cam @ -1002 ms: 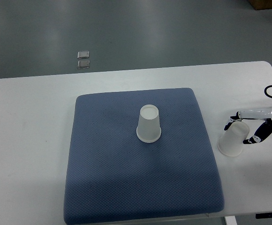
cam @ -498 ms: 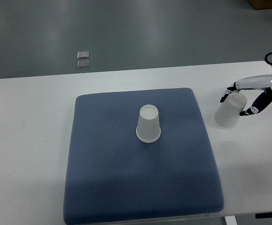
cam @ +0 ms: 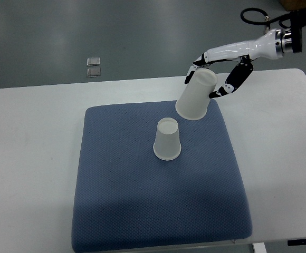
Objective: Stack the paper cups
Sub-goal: 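Lift the cup with the right hand and carry it over the upside-down cup, then lower the held cup onto the upside-down cup with the right hand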
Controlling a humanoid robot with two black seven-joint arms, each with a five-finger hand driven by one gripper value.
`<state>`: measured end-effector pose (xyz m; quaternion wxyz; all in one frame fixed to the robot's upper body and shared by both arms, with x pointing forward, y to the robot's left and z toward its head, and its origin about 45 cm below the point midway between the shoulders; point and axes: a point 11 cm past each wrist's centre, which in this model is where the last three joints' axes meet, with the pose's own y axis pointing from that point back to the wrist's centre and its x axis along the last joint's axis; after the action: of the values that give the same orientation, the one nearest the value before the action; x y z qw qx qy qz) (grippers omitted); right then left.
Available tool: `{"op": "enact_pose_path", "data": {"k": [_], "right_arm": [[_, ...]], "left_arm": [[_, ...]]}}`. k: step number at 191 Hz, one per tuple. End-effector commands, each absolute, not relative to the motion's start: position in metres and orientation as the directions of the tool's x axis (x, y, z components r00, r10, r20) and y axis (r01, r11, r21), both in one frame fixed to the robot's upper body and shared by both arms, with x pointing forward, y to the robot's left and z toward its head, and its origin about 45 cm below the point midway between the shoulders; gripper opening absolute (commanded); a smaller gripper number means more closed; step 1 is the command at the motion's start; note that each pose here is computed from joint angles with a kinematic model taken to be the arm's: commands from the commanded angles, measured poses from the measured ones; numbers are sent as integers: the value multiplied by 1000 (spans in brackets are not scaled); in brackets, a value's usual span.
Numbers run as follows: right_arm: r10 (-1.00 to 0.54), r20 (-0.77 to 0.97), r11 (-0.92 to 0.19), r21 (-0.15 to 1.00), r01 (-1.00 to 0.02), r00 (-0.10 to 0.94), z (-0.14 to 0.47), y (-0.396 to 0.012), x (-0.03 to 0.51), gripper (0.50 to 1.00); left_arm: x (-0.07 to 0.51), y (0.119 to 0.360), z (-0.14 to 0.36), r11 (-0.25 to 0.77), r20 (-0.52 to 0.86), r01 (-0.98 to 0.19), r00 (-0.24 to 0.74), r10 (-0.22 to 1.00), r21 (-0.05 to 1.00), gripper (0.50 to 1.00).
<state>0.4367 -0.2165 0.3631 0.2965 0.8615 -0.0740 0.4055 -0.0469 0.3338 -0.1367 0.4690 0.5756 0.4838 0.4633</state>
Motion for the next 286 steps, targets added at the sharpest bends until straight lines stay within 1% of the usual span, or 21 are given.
{"op": "enact_pose_path", "data": {"k": [1,36,60,99,135,164,194,220,286], "right_arm": [[118,763,-848,410,-335,636,376,-189,437,676],[147,756,-872,404,-278,638,370,-161,433,676],[173,745,-865,427,-262,644,361,-157,430,680],[200,748,-846,458,-275,633,361,-157,432,690],[295,767,-812,516,-274,570,363,-153,429,697],[403,753,-784,577,-228,521,360,-139,417,695],[451,744,-739,621,-261,493,360,-133,416,695],[458,750,-728,625,-283,477,367,-131,419,697],[456,751,-733,621,-277,477,368,-127,418,697]], "left_arm": [[-47,334,-137,-91,79,122,102,992,988,1000],[-47,334,-137,-93,80,122,104,991,988,1000],[-47,334,-137,-93,81,122,102,991,988,1000],[-47,334,-137,-91,79,122,102,992,988,1000],[-47,334,-137,-93,80,122,104,991,988,1000],[-47,334,-137,-91,79,122,102,992,988,1000],[-47,334,-137,-93,81,122,102,991,988,1000],[-47,334,-137,-91,79,122,102,992,988,1000],[-47,334,-137,-93,81,122,102,991,988,1000]]}}
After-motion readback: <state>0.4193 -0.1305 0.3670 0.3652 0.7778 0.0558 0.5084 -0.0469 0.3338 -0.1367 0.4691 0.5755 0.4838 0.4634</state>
